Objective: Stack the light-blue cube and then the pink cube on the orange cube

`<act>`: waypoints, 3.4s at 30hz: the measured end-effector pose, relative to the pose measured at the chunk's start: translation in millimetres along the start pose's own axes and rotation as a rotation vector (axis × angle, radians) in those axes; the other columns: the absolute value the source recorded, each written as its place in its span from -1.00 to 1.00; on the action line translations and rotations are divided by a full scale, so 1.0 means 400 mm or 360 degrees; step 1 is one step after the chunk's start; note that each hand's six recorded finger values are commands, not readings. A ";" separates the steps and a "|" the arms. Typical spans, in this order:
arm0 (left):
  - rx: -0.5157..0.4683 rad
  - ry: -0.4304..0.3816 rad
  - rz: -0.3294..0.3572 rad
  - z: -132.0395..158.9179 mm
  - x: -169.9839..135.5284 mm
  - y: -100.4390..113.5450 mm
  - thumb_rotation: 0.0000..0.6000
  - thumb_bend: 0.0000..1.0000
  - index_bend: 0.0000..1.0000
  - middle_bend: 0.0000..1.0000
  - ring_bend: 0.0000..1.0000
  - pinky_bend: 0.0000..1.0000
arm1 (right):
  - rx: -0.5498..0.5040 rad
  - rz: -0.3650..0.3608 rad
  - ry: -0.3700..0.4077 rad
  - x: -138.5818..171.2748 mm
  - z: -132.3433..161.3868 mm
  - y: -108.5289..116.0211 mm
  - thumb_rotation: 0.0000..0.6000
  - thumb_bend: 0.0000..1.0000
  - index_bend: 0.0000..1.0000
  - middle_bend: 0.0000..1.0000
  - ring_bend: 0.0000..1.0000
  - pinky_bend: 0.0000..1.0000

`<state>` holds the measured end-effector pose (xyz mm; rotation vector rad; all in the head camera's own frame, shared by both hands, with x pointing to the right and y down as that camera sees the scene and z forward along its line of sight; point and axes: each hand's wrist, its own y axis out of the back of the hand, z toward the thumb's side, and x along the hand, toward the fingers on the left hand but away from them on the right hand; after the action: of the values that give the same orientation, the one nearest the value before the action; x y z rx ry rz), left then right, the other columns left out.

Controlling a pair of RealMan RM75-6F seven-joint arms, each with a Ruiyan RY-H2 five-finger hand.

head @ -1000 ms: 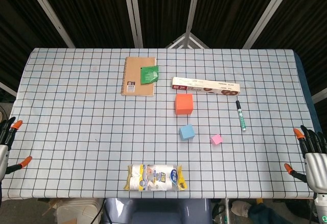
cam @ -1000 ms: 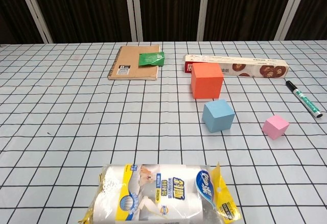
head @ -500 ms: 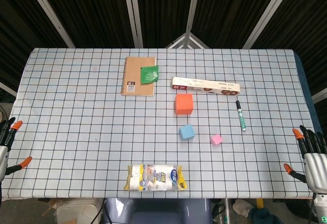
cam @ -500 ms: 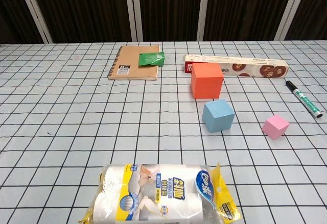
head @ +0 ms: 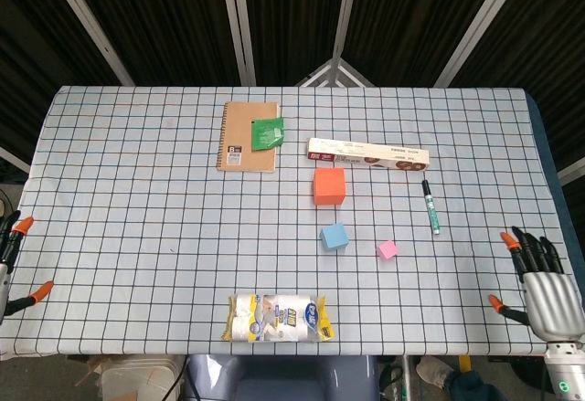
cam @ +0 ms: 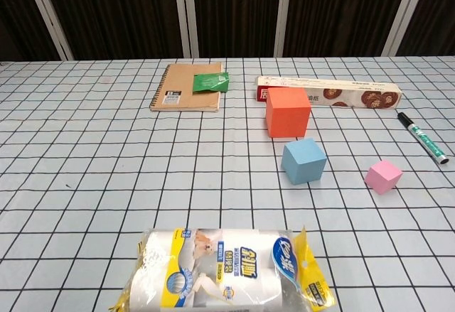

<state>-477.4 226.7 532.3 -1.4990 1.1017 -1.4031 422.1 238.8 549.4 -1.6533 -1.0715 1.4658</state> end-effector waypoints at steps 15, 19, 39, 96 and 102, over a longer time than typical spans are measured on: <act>0.0014 0.0033 -0.0018 -0.009 0.011 -0.006 1.00 -0.77 -0.98 -1.00 -1.00 -1.00 | 0.0143 0.0209 0.0213 -0.126 0.215 -0.090 1.00 -0.52 -0.85 -1.00 -1.00 -1.00; 0.0002 0.0047 -0.0020 -0.016 0.016 -0.004 1.00 -0.77 -0.98 -1.00 -1.00 -1.00 | 0.0214 0.0254 0.0220 -0.176 0.287 -0.120 1.00 -0.52 -0.81 -1.00 -1.00 -1.00; -0.0041 0.0122 -0.0006 -0.052 0.029 0.009 1.00 -0.77 -0.97 -1.00 -1.00 -1.00 | 0.0263 0.0435 0.0354 -0.309 0.591 -0.247 1.00 -0.52 -0.59 -1.00 -1.00 -1.00; -0.0026 0.0199 0.0010 -0.074 0.039 0.012 1.00 -0.77 -0.96 -1.00 -1.00 -1.00 | 0.0291 0.0519 0.0329 -0.410 0.601 -0.311 1.00 -0.47 -0.09 -1.00 -1.00 -1.00; -0.0027 0.0194 0.0008 -0.072 0.038 0.011 1.00 -0.77 -0.96 -1.00 -1.00 -1.00 | 0.0277 0.0508 0.0350 -0.406 0.607 -0.308 1.00 -0.35 -0.02 -1.00 -1.00 -1.00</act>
<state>-506.3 211.2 535.0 -1.4373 1.1933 -1.5016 159.3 137.9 695.5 -1.8671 -0.5624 1.4820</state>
